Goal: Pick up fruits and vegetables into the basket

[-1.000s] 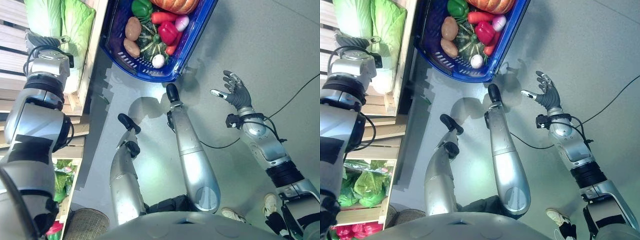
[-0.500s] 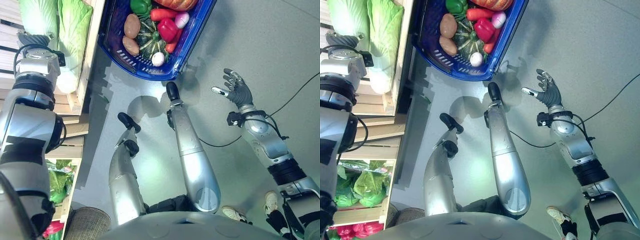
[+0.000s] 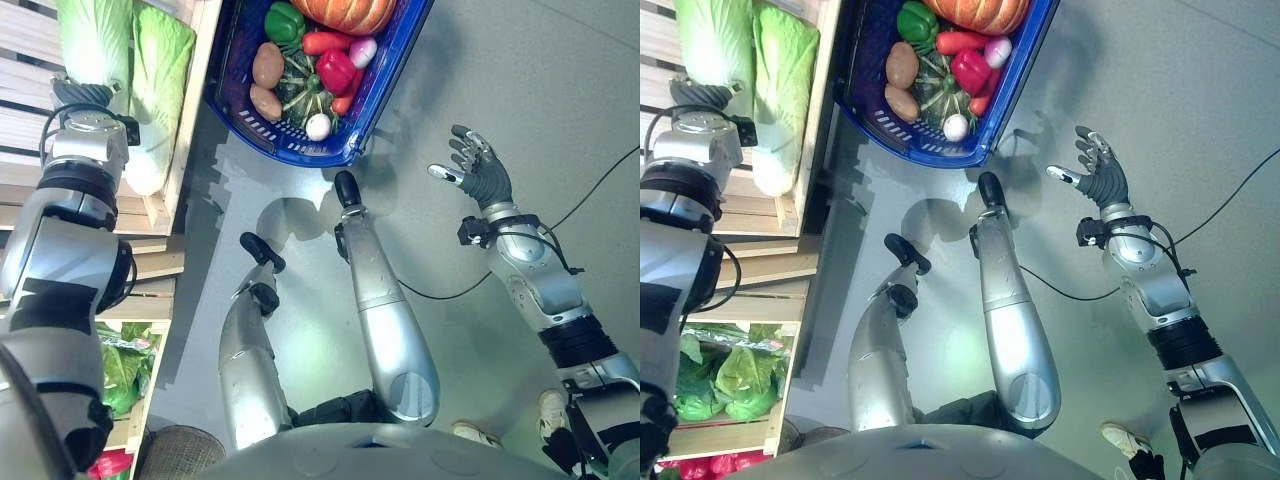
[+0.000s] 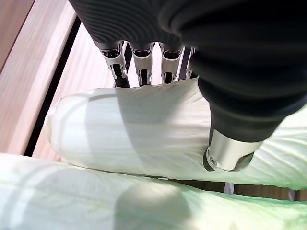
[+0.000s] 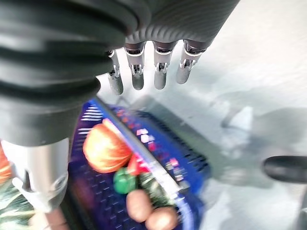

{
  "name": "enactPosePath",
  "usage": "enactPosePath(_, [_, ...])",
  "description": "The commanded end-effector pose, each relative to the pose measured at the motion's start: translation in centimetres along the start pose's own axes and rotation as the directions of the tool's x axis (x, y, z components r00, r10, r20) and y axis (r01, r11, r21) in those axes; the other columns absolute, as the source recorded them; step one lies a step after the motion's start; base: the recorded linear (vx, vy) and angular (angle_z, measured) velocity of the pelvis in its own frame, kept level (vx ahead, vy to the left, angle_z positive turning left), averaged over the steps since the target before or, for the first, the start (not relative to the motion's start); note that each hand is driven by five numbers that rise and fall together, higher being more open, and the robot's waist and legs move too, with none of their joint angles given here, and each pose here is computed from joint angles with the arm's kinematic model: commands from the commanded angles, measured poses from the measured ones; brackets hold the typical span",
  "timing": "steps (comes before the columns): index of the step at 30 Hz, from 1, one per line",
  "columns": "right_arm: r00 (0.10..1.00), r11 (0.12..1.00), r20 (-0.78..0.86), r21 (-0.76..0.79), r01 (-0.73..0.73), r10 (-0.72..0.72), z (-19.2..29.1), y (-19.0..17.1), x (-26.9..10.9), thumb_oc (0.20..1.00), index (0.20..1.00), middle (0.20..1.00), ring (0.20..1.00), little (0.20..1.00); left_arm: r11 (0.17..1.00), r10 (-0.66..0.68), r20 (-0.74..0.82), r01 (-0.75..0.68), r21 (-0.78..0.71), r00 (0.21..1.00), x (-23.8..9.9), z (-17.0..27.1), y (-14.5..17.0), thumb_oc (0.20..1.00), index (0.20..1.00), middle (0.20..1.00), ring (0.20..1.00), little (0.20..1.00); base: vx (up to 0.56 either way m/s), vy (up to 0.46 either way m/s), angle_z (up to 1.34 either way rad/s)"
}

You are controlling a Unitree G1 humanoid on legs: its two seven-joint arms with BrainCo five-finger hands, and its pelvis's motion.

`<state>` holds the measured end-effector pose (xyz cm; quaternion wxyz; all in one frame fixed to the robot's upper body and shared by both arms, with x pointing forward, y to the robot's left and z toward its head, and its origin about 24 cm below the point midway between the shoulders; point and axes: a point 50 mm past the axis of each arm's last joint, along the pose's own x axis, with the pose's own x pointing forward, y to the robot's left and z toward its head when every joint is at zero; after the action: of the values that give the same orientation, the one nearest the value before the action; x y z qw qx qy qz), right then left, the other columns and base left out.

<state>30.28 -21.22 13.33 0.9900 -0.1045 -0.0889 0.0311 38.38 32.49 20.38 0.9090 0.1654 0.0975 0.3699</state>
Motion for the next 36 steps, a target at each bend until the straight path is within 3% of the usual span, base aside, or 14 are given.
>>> enactPosePath(1, [0.997,1.0,0.068,0.009,-0.03,0.029,0.6,-0.1,-1.0,1.0,1.0,1.0,1.0,1.0,0.986,-0.166,-0.123,0.163,-0.028,0.979,-1.4,-6.0,-4.1,0.2,0.2,0.2,0.2,0.2,-0.01,0.046,0.0])
enactPosePath(14, [0.955,0.998,0.289,-0.006,-0.063,0.062,4.2,-1.0,-2.0,1.0,1.0,1.0,1.0,1.0,0.949,-0.21,0.169,0.242,-0.2,0.963,-3.6,-8.2,-4.0,0.2,0.2,0.2,0.2,0.2,-0.02,0.027,0.08])
enactPosePath(19, [0.936,0.995,0.339,-0.015,-0.095,0.094,6.1,-0.1,-0.9,1.0,1.0,1.0,1.0,1.0,0.94,-0.218,0.31,0.284,-0.188,0.925,-5.4,-7.6,-4.6,0.2,0.2,0.2,0.2,0.2,-0.01,-0.073,0.18])
enactPosePath(27, [0.91,0.943,0.397,0.241,-0.227,0.118,8.4,3.3,0.9,1.0,1.0,1.0,1.0,1.0,0.944,-0.23,0.568,0.322,-0.066,0.791,-8.1,-3.7,-4.6,0.2,0.2,0.2,0.2,0.2,-0.03,-0.142,0.21])
enactPosePath(36, [0.9,0.85,0.412,0.415,-0.324,0.142,9.5,8.0,2.0,1.0,1.0,1.0,1.0,1.0,0.925,-0.277,0.745,0.38,0.035,0.607,-12.2,-1.0,-6.0,0.2,0.2,0.2,0.2,0.2,0.05,-0.109,0.18])
